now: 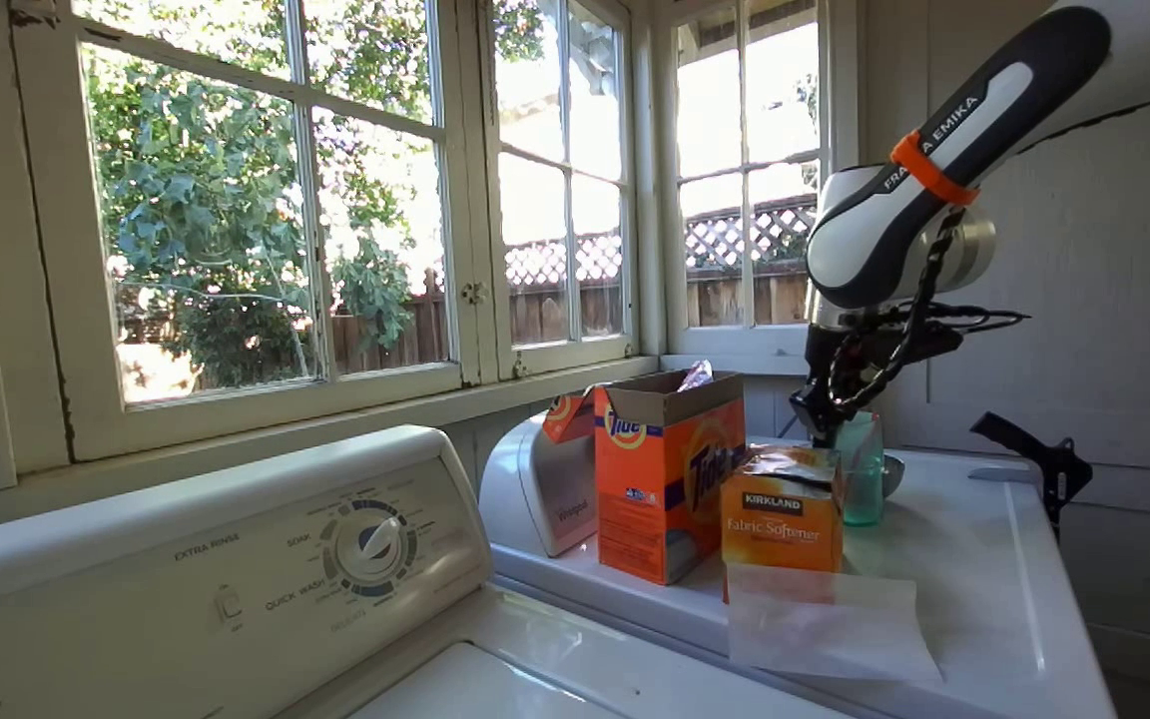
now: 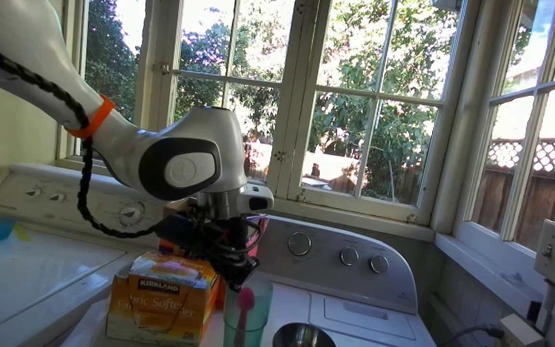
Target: Move the silver bowl and blue cup to the washing machine on the right
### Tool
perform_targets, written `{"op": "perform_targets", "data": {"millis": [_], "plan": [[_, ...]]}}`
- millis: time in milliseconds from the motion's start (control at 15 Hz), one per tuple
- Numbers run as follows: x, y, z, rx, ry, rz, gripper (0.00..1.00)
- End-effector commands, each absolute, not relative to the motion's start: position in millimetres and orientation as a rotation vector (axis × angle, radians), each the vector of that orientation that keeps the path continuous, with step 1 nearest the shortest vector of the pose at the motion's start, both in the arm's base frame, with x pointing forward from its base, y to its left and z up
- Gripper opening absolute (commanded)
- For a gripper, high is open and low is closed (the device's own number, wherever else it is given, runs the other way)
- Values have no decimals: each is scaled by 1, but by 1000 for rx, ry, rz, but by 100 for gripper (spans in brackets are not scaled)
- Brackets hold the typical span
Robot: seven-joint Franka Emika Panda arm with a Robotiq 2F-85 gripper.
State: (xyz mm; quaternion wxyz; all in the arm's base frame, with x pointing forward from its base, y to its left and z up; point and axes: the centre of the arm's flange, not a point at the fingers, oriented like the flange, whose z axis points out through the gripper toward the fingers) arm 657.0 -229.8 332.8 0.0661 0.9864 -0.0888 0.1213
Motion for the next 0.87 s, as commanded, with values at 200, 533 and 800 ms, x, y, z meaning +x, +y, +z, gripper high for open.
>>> {"op": "perform_targets", "data": {"millis": [200,533,800], "plan": [[660,-232,344,2988,-287,321,46],[645,-229,414,2931,-265,330,83],[649,-232,439,2901,-219,432,89]]}}
